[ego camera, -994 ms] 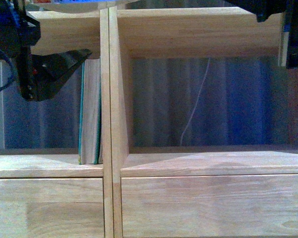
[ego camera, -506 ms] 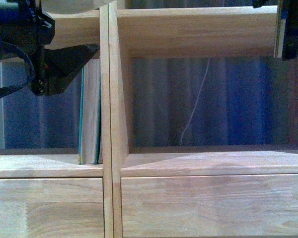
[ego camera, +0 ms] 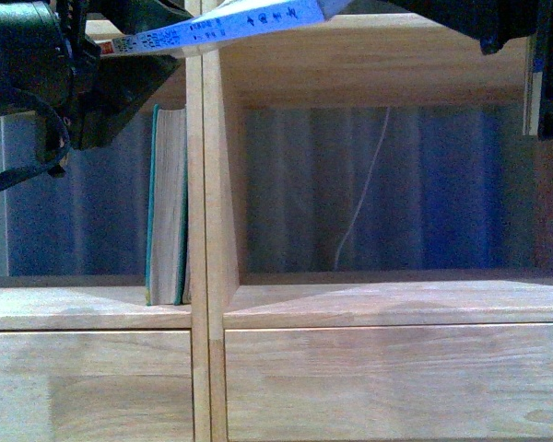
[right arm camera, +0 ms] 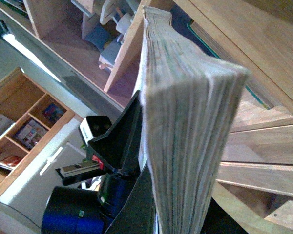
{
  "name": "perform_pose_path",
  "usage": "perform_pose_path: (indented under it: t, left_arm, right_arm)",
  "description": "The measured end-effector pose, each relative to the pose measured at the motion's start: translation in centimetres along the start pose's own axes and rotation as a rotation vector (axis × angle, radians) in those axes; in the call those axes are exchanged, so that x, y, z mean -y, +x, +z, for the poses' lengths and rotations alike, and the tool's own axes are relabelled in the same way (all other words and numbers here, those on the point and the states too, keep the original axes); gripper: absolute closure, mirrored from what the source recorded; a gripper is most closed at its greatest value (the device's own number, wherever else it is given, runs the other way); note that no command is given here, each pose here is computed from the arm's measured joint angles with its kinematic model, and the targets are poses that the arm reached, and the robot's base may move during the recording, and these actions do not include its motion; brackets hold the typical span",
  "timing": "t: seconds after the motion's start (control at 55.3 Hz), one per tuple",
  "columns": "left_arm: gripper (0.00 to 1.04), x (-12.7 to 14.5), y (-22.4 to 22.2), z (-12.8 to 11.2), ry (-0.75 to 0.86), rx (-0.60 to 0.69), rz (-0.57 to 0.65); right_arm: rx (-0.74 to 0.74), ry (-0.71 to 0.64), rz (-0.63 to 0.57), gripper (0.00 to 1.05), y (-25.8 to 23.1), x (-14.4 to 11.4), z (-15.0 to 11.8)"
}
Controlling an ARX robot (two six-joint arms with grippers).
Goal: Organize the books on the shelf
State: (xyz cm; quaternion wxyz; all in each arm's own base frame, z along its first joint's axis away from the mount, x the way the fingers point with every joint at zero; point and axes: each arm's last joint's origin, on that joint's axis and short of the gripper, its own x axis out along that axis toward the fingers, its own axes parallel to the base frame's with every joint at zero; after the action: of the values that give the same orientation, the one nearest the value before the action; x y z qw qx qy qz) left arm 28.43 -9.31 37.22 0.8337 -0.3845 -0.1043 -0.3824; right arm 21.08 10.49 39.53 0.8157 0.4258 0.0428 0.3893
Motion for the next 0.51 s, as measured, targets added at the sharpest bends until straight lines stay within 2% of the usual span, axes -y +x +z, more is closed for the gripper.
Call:
perform_pose_path:
  t: [0.127, 0.271, 0.307, 0.506]
  left_arm:
    - [0.94, 0.23, 0.00, 0.07, -0.044, 0.009, -0.007]
    - [0.97, 0.27, 0.01, 0.04, -0.064, 0.011, -0.008]
    - [0.97, 0.28, 0.02, 0.02, -0.059, 0.010, -0.008]
    - [0.98, 0.16, 0.02, -0.09, -0.032, 0.002, 0.007]
  right_arm:
    - [-0.007, 0.007, -0.020, 0.97, 0.00, 0.40, -0.24]
    - [-0.013, 0.011, -0.034, 0.97, 0.05, 0.62, -0.31]
    - [-0.013, 0.012, -0.037, 0.89, 0.04, 0.67, -0.29]
    - [-0.011, 0.018, -0.056, 0.58, -0.01, 0.97, -0.16]
